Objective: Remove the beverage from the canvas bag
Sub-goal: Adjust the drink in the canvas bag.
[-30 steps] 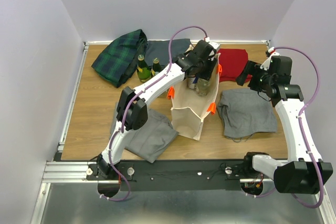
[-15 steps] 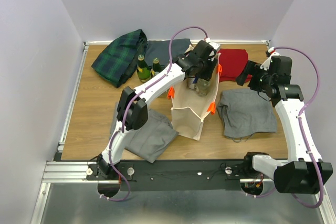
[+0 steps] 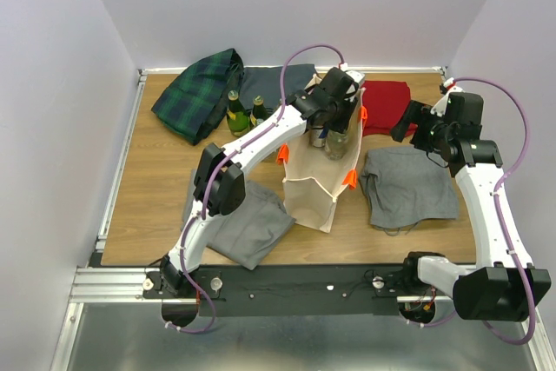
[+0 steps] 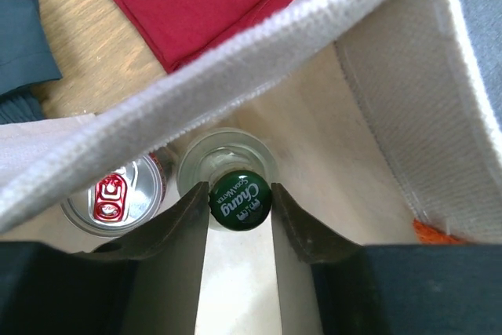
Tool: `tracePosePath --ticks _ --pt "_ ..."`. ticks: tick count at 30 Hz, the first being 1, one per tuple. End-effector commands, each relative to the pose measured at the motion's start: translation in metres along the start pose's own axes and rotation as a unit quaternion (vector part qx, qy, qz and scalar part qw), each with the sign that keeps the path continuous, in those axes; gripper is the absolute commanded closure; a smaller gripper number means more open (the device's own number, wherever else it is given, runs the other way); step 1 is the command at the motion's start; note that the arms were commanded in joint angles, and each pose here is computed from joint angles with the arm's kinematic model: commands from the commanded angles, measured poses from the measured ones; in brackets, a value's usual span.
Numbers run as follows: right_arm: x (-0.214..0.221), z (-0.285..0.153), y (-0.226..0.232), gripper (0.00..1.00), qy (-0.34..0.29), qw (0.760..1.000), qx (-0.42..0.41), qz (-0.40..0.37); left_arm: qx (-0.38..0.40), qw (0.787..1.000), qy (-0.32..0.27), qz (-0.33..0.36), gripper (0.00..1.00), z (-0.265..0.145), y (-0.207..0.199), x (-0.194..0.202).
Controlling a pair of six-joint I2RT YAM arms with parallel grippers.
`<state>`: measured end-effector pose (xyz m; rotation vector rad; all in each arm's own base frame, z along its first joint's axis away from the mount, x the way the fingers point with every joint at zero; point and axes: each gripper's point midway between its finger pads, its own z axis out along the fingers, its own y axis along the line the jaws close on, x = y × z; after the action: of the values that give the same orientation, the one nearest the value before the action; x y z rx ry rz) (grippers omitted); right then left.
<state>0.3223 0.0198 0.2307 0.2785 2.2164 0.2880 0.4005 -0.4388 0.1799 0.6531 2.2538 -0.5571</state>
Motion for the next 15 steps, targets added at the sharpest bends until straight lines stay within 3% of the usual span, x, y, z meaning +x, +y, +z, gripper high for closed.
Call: tracePosePath --ticks 1,5,8,11,15 --pt "-0.0018 -0.0053 -0.0019 0.00 -0.005 1.000 0.004 0.000 0.016 1.000 0.003 0.004 0.61 0.0048 -0.0097 0.0021" --pt "-0.0020 -0.0060 -0.0025 0.00 -0.005 1.000 0.006 0.000 0.016 1.000 0.006 0.004 0.70 0.0048 -0.0092 0.0038" --pt "-0.0020 -0.0060 -0.0025 0.00 -0.005 1.000 0.006 0.000 0.018 1.000 0.008 0.005 0.81 0.0056 -0.0089 0.0050" --pt "-0.0025 -0.0059 -0.0027 0.00 -0.005 1.000 0.007 0.000 0.018 1.000 0.012 0.006 1.00 0.0066 -0.0093 0.0079" --pt "-0.0022 -0.0056 -0.0026 0.00 -0.005 1.000 0.006 0.000 0.025 1.000 0.012 0.014 1.00 0.0044 -0.0118 0.0084"
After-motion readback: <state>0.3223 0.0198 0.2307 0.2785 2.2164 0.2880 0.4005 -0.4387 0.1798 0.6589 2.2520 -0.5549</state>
